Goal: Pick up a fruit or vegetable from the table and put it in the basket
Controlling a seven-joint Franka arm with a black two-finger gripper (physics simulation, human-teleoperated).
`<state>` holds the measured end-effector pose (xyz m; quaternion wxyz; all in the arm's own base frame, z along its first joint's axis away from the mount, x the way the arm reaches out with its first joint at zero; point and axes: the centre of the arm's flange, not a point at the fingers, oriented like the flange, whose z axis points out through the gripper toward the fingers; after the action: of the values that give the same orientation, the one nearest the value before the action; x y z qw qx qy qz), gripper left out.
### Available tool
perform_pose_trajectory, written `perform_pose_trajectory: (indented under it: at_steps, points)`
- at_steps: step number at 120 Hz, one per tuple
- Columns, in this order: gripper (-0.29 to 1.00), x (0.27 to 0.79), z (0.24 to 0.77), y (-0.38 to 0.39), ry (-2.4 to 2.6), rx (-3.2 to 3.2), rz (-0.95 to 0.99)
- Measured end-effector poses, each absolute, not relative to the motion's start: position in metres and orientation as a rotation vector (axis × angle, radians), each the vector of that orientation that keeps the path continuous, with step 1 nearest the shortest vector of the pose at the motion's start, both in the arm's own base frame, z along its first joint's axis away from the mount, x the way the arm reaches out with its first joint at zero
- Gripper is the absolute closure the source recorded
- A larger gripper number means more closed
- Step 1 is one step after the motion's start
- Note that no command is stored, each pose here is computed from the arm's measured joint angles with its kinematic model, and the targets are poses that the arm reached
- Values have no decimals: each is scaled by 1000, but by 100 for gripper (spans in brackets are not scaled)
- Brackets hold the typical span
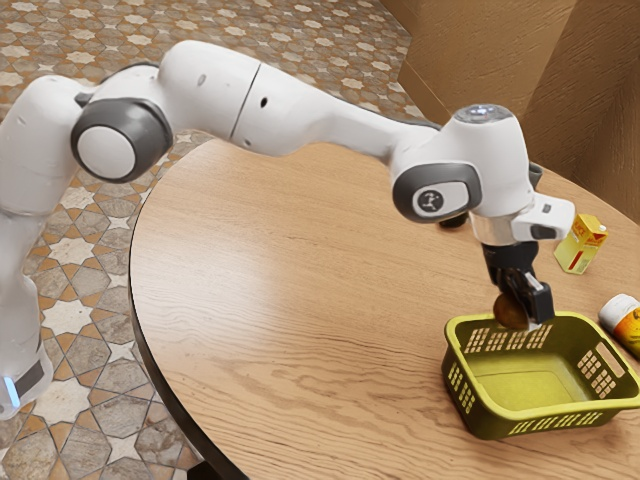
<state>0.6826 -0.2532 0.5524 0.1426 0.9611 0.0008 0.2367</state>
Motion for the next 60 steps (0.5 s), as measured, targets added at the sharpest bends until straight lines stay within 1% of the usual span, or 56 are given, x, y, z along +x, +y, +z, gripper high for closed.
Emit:
perform_pose_trajectory:
  at_steps: [12, 24, 33, 51, 60]
  points:
    - [44, 685, 552, -254, 12, 2762, 699]
    - [24, 684, 553, -258, 4, 2748, 711]
    - [14, 684, 553, -259, 3, 2739, 715]
    - [5, 684, 556, -259, 1, 2731, 728]
    - [3, 674, 589, -223, 116, 2710, 774]
